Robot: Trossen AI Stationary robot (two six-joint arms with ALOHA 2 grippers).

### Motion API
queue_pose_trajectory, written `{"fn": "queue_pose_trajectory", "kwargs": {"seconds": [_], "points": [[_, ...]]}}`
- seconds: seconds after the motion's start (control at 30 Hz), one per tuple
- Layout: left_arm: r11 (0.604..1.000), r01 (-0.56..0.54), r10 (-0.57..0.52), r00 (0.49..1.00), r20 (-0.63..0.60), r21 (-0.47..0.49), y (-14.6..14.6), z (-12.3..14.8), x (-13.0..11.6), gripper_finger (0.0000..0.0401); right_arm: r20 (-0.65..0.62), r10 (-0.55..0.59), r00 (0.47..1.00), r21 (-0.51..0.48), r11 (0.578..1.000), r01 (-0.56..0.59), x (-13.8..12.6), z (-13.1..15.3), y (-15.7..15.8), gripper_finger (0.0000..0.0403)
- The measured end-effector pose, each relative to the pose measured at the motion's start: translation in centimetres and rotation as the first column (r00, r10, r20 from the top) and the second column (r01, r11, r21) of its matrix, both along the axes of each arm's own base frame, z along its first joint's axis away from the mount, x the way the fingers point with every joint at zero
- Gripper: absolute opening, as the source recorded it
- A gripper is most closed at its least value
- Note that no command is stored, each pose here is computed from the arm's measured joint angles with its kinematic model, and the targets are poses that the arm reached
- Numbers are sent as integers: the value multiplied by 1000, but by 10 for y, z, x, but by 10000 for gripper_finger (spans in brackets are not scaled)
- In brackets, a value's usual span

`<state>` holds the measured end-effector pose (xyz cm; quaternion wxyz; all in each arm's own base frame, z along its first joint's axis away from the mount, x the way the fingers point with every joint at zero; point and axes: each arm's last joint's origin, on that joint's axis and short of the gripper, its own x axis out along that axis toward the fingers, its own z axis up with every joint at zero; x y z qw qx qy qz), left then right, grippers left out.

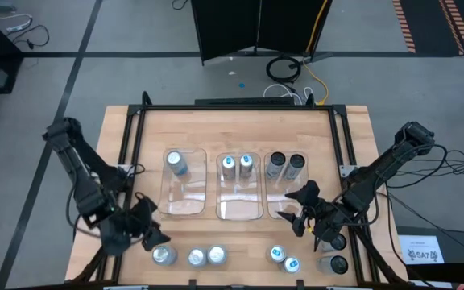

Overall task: Sort soda cans
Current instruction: Put the left blue-white soda can into the left transparent bin

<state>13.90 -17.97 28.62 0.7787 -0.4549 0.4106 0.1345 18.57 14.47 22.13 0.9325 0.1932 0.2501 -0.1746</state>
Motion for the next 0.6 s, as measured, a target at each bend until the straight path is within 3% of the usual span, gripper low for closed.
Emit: {"fn": "queue_pose_trajectory", "kwargs": {"seconds": [0.2,0.6], "points": [[989,-102,92,992,-92,-110,-27,-5,-2,393,-1,1,1000,1,1000,-1,0,0,0,336],[979,-193,166,939,-302,-63,-42,-31,10,393,-1,1,1000,1,1000,-1,0,0,0,336]]}}
